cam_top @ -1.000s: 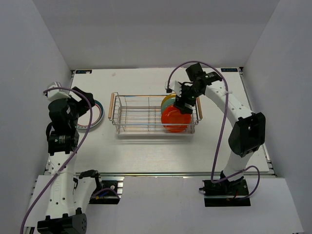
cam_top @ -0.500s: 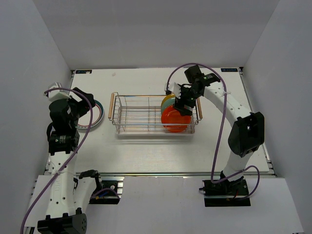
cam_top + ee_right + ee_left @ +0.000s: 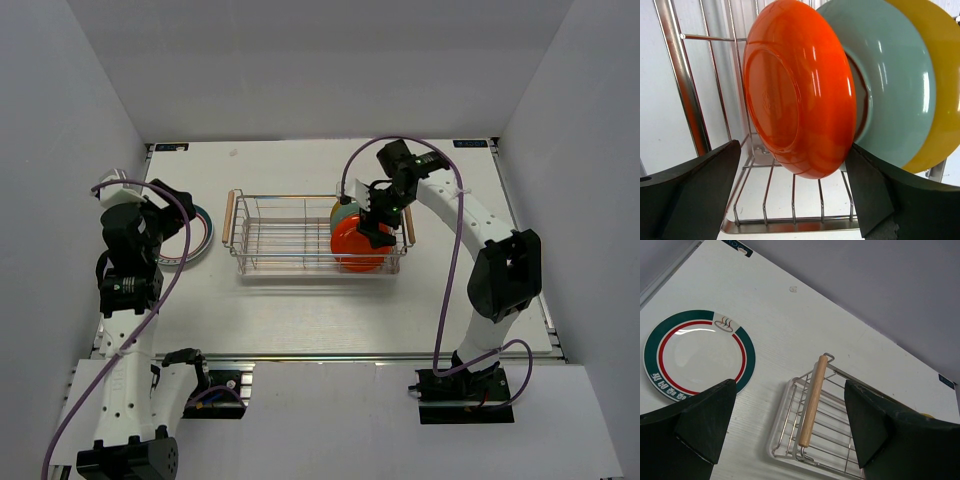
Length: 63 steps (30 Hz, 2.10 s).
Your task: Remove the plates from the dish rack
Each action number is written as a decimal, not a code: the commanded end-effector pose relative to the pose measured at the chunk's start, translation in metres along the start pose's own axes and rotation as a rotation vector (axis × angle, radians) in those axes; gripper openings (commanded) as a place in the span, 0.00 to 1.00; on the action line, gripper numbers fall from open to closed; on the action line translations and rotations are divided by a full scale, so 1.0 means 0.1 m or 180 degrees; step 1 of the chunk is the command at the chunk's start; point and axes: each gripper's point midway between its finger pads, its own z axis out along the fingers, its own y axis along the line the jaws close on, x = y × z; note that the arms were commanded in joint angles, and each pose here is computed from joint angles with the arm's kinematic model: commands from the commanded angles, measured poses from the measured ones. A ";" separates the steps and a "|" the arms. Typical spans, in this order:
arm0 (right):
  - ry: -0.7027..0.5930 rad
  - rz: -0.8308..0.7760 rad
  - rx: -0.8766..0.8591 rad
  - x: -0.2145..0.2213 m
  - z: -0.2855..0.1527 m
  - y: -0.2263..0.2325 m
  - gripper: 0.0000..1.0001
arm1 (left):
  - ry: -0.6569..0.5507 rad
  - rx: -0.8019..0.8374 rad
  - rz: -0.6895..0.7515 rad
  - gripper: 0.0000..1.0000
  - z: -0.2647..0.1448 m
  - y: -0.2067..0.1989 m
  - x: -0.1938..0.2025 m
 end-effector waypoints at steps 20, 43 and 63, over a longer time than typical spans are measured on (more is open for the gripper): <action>-0.0307 -0.0184 -0.0295 -0.20 -0.20 0.32 0.86 | 0.0061 0.0068 0.0031 0.98 0.03 -0.03 0.05; -0.0344 -0.0364 -0.0463 -0.30 -0.10 0.55 0.69 | 0.0018 0.0102 0.0044 0.98 0.01 -0.05 0.02; -0.0362 0.0090 -0.0050 -0.44 -0.10 0.17 0.30 | 0.0031 0.0107 0.0042 0.98 0.04 -0.04 0.03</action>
